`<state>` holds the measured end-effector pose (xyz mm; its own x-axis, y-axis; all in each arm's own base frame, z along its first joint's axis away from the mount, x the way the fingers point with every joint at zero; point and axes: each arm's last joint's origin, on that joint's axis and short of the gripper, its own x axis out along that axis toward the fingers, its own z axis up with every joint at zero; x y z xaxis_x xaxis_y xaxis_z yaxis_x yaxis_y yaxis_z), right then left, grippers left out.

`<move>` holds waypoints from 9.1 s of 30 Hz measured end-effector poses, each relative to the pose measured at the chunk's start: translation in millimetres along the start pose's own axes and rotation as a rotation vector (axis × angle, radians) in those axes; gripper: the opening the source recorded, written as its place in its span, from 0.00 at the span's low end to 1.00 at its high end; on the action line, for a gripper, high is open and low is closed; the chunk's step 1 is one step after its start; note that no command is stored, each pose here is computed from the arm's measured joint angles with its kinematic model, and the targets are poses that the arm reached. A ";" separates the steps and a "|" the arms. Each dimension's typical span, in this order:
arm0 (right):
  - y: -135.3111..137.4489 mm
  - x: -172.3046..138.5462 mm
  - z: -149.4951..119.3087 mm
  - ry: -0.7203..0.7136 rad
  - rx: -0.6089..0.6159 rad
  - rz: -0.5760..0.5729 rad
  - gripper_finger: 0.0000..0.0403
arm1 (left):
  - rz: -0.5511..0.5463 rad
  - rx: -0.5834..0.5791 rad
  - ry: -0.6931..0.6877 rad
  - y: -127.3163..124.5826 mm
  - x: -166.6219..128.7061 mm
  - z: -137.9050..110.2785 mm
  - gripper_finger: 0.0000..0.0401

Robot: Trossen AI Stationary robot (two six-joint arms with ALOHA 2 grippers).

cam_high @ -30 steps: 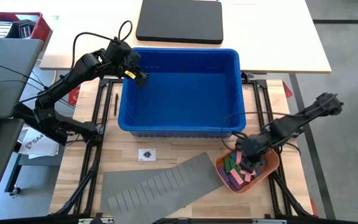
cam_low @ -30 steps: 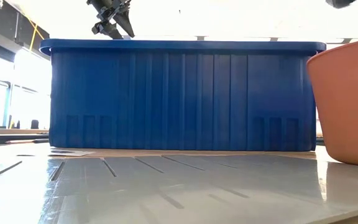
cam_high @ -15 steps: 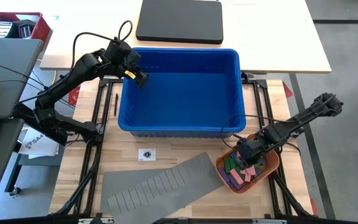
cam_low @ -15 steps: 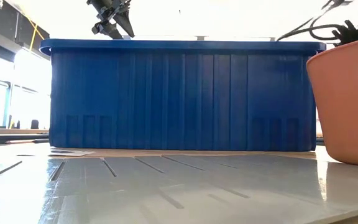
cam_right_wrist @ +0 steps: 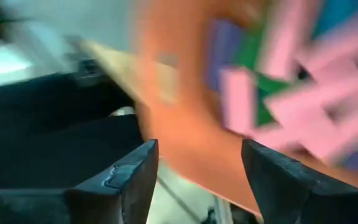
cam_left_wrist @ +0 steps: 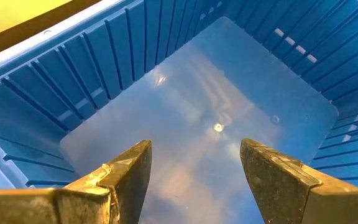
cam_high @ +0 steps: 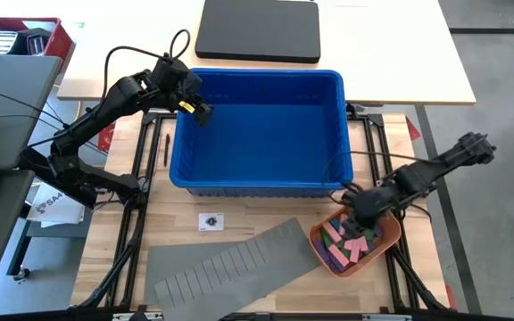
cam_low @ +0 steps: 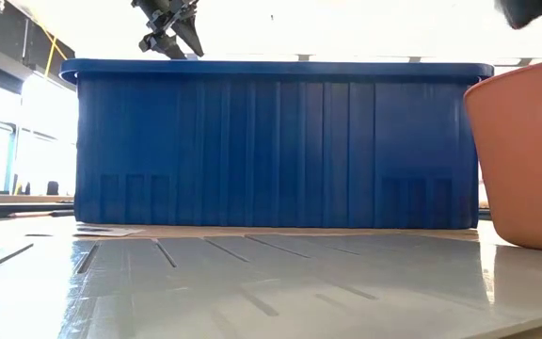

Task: Sort blocks
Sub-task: Put the pink block into the orange bin, then move the blue bin to the other table

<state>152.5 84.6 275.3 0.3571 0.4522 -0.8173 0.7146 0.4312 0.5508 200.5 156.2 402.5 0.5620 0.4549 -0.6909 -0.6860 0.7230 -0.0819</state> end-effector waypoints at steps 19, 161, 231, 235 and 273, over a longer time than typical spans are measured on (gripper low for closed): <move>74.9 -142.4 72.4 -0.894 -0.776 0.625 0.04 | 0.000 0.000 0.000 0.0 0.0 0.0 0.59; -132.0 38.3 48.9 -1.182 -1.285 0.271 0.00 | 0.000 0.000 0.000 0.0 0.0 -0.1 0.59; -131.9 38.4 48.7 -1.179 -1.289 0.275 0.00 | -0.998 -0.090 -0.908 -21.4 0.7 -274.6 0.59; -131.9 38.4 48.7 -1.179 -1.289 0.275 0.00 | -0.978 0.024 -0.901 -23.8 3.5 -278.2 0.59; -131.9 38.3 48.7 -1.180 -1.289 0.275 0.00 | -0.562 0.350 -1.064 -20.6 11.1 -278.5 0.59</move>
<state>101.2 7.1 163.2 0.9930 0.1104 -0.0418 -0.1114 0.9935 -0.0238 92.1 1.6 196.5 0.9427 0.1152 0.3131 -0.1629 0.9780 0.1307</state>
